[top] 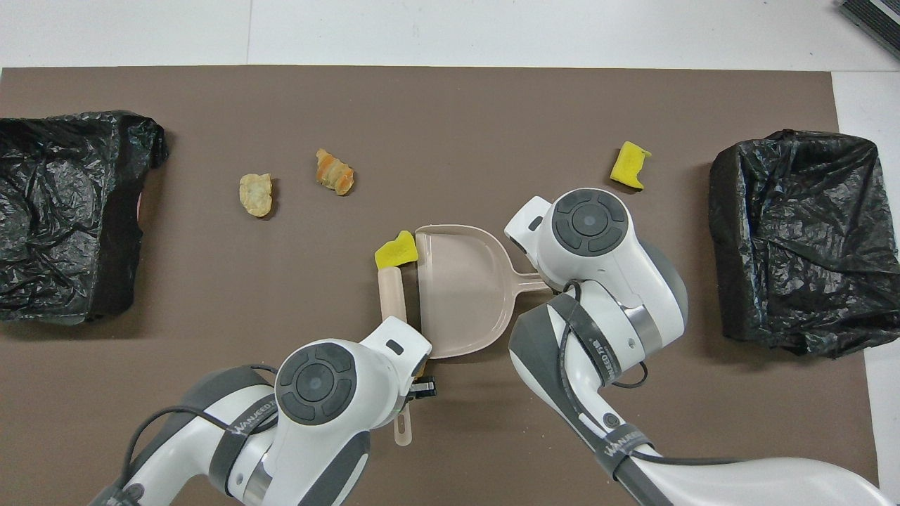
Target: Sweep and dump trash in bin
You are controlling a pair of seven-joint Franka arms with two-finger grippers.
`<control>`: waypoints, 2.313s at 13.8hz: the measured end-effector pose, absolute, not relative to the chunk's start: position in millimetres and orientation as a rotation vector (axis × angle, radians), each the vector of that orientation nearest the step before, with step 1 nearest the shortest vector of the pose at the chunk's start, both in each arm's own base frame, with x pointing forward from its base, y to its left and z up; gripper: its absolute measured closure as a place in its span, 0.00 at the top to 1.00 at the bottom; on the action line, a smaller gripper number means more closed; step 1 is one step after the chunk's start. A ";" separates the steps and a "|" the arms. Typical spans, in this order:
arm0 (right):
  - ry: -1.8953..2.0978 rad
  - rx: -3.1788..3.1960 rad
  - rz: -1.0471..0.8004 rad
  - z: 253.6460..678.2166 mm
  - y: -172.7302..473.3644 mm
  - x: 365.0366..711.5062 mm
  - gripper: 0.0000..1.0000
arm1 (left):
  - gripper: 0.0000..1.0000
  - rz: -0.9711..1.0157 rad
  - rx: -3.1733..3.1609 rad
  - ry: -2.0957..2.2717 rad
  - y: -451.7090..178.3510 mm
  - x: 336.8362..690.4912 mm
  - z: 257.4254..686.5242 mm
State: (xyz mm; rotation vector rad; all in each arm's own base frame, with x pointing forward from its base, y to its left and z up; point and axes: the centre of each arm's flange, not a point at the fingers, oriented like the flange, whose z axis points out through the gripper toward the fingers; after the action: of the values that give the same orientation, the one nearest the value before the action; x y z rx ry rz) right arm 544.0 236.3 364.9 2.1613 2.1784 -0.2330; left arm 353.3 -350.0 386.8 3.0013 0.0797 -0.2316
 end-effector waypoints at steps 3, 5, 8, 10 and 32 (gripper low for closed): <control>2.178 2.162 -0.233 364.9 236.3 544.0 0.33 | 0.26 -0.194 2.967 0.079 -373.9 364.6 406.5; 2.178 2.162 -0.233 364.9 236.3 544.0 0.33 | 0.26 -0.223 2.974 0.125 -377.9 368.0 410.4; 2.178 2.162 -0.233 364.9 236.3 544.0 0.33 | 0.26 -0.317 3.007 0.317 -379.3 357.7 411.5; 2.178 2.162 -0.233 364.9 236.3 544.0 0.33 | 0.26 -0.327 3.000 0.456 -380.5 356.2 414.0; 2.178 2.162 -0.232 364.9 236.4 544.0 0.33 | 0.26 -0.282 2.987 0.247 -406.2 335.2 406.8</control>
State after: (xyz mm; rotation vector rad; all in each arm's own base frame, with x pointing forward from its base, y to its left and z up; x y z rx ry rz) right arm 544.0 236.4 364.9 2.1619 2.1776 -0.2325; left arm 335.2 -406.2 406.8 2.9866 0.2470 -0.2825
